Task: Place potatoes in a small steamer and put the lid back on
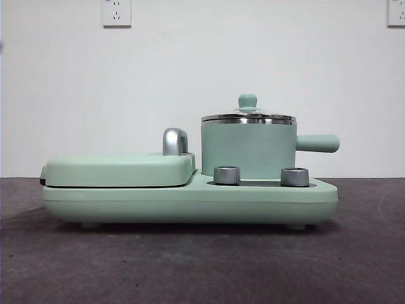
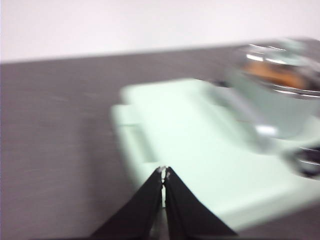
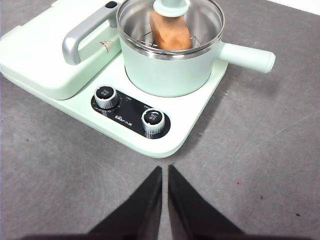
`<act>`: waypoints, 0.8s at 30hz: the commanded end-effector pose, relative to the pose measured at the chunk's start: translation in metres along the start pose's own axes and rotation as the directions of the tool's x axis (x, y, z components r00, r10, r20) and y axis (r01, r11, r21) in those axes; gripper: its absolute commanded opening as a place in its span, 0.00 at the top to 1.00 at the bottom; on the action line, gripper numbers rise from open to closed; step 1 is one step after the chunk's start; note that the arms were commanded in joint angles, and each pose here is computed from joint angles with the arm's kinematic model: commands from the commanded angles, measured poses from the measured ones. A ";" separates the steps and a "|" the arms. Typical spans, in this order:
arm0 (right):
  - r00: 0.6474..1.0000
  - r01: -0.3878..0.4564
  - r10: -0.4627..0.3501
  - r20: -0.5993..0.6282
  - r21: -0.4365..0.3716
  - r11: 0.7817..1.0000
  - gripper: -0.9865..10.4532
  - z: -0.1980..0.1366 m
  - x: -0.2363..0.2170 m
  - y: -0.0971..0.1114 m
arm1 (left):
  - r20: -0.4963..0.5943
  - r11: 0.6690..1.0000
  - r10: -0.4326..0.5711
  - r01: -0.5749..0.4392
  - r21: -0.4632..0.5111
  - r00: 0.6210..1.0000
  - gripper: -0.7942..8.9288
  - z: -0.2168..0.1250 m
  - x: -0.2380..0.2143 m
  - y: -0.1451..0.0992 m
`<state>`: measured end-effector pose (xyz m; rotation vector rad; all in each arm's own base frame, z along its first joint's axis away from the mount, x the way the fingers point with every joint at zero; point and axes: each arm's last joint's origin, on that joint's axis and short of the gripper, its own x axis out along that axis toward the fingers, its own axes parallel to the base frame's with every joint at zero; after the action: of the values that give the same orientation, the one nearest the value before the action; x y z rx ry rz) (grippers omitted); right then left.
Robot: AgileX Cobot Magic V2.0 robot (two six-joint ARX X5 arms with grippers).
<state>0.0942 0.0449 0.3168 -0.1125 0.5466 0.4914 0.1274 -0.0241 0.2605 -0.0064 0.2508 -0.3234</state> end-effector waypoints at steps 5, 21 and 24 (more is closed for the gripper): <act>1.000 -0.006 0.006 0.015 0.005 1.000 0.90 0.003 -0.001 0.001 | 0.098 0.971 0.240 -0.240 -0.011 0.966 0.91 -0.073 -0.011 0.014; 1.000 -0.006 0.005 0.023 0.005 1.000 0.90 0.003 -0.001 0.001 | 0.130 0.953 0.303 -0.297 -0.059 0.944 0.91 -0.110 -0.010 0.018; 1.000 -0.006 0.005 0.023 0.005 1.000 0.90 0.003 -0.001 0.001 | 0.129 0.953 0.302 -0.297 -0.059 0.944 0.91 -0.110 -0.010 0.018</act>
<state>0.0944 0.0450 0.3175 -0.1111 0.5386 0.4917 0.0953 -0.0006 0.1609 -0.0203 0.1091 -0.0184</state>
